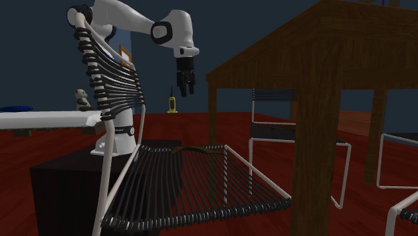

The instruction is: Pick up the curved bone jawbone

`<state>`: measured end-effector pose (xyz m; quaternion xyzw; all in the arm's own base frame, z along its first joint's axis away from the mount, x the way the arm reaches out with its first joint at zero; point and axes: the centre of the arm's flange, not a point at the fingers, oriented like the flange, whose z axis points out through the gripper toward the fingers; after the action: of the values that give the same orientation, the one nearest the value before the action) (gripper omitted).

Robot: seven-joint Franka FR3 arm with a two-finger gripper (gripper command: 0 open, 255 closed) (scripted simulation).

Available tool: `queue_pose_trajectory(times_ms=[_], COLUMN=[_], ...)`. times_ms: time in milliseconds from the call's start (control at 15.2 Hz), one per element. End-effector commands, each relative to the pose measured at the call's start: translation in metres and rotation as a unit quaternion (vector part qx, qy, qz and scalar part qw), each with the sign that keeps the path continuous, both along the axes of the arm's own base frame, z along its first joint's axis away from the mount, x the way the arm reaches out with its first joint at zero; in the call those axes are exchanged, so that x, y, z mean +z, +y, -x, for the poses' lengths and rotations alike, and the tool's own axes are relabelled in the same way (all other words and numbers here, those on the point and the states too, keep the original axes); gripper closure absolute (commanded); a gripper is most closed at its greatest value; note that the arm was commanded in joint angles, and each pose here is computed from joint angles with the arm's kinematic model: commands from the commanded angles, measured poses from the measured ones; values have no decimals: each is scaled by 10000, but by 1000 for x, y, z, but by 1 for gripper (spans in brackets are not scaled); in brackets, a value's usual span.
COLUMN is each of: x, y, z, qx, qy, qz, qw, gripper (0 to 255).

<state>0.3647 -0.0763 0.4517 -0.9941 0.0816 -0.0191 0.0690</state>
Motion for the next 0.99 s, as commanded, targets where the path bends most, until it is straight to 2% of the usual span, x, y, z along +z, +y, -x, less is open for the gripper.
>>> queue_pose_trajectory(times_ms=[0, 924], x=[-23, -180], y=[-10, -89], z=[-7, -66], qx=[-35, -288], qy=[19, 207], qz=[7, 39], qw=[10000, 9994], gripper=[0, 0])
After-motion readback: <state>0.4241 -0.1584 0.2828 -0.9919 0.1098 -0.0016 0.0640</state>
